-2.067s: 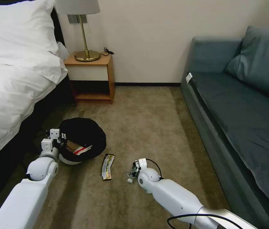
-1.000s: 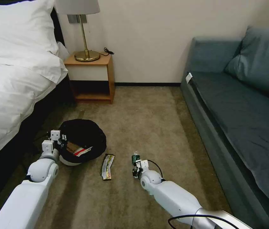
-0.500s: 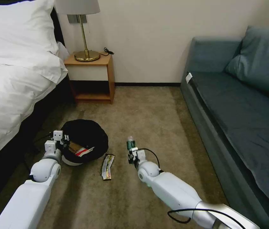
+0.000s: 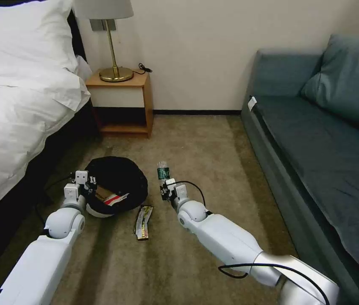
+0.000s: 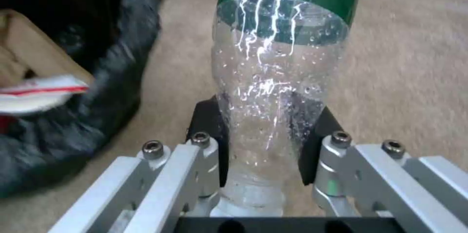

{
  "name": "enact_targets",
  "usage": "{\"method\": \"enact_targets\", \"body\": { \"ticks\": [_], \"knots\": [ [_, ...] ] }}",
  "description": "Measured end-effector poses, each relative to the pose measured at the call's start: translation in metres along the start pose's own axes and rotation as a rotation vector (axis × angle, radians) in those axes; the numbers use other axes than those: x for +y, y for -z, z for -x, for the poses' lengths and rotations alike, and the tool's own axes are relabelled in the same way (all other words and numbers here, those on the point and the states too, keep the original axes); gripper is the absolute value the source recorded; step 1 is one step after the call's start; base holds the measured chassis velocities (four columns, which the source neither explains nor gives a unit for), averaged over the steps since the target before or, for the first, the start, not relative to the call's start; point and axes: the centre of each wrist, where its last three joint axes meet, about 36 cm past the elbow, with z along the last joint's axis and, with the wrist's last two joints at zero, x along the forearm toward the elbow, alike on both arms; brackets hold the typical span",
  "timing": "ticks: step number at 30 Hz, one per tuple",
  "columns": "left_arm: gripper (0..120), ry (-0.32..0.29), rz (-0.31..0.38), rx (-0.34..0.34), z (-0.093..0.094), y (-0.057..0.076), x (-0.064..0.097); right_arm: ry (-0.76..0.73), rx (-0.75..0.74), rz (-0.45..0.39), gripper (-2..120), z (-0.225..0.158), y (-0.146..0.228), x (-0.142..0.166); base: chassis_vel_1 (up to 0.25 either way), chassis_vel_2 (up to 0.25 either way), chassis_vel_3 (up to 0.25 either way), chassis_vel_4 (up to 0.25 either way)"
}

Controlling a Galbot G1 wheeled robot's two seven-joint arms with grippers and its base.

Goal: Pick up the trash bin, then pick up the garbage on the floor and place it into the trash bin.

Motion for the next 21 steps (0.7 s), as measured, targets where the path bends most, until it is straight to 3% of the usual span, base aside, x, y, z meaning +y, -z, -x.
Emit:
{"method": "enact_targets", "body": {
  "ticks": [13, 21],
  "knots": [
    [5, 0.001, 0.002, 0.002, 0.001, 0.0, 0.0, 0.103, -0.145, -0.01, 24, 0.0, 0.047, 0.005, 0.0, 0.0, 0.0, 0.0],
    [5, 0.002, 0.003, 0.005, 0.001, -0.001, 0.001, 0.289, -0.212, 0.068, 24, -0.01, 0.07, 0.023, 0.0, 0.0, 0.0, 0.0]
  ]
}}
